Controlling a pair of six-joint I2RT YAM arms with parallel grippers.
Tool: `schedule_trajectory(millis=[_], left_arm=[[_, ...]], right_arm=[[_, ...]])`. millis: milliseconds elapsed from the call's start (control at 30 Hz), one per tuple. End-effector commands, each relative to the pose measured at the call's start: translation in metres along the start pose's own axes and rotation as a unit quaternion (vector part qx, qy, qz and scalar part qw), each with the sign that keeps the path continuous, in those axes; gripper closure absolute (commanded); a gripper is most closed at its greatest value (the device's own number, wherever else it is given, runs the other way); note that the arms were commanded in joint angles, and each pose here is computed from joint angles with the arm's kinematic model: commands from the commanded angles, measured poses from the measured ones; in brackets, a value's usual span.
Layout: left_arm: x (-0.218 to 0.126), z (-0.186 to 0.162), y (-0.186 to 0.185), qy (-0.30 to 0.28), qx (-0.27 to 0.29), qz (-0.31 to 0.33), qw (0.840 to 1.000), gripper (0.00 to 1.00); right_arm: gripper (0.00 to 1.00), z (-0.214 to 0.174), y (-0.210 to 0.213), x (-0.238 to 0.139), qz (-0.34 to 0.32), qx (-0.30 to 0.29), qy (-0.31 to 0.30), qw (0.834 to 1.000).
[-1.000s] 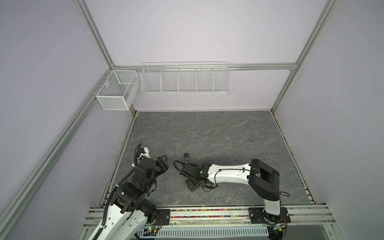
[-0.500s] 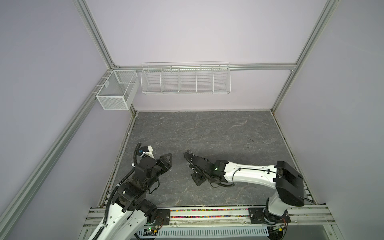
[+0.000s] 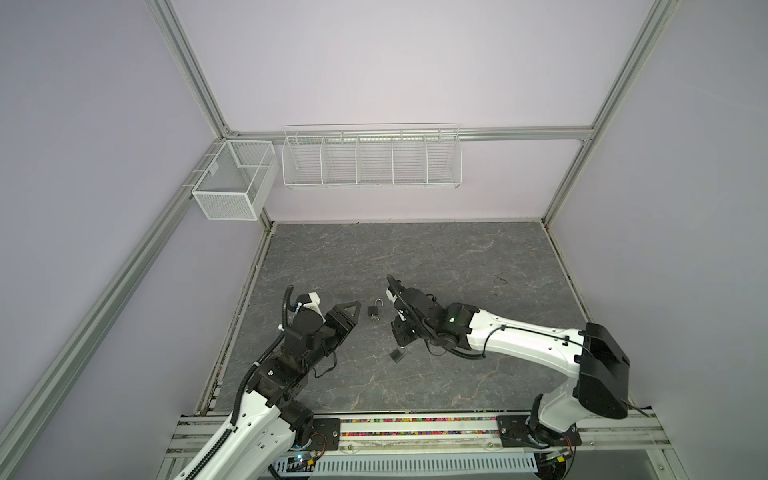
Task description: Unlock with the key
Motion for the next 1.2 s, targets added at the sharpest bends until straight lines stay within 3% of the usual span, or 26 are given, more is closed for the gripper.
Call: schedule_trajectory(millis=[0,433,800,1167], left_arm=[[0.005,0.007,-0.022,-0.009,-0.095,-0.067,0.993,0.36],[0.015,0.024,-0.049,-0.034,-0.205,-0.12,0.971,0.3],[0.006,0.032,-0.063,-0.044,-0.251,-0.152,0.955,0.25],[0.005,0.033,-0.062,-0.051,-0.27,-0.163,0.948,0.25]], right_arm=[[0.93,0.038,0.013,-0.017,0.019,-0.005,-0.075,0.997],[0.93,0.099,0.061,-0.043,0.11,-0.019,-0.19,0.975],[0.93,0.112,0.092,-0.043,0.174,-0.03,-0.204,0.963],[0.93,0.111,0.095,-0.043,0.181,-0.03,-0.208,0.961]])
Point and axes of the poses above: each gripper's point midway between its finger pads, its own x axis out along the fingers, its own y axis along the line the jaws close on, z = x × y, the point moved 5 cm from there along -x, back along the fingers, and after that the axes turned 7 degrees about x, right-handed, at the moved point
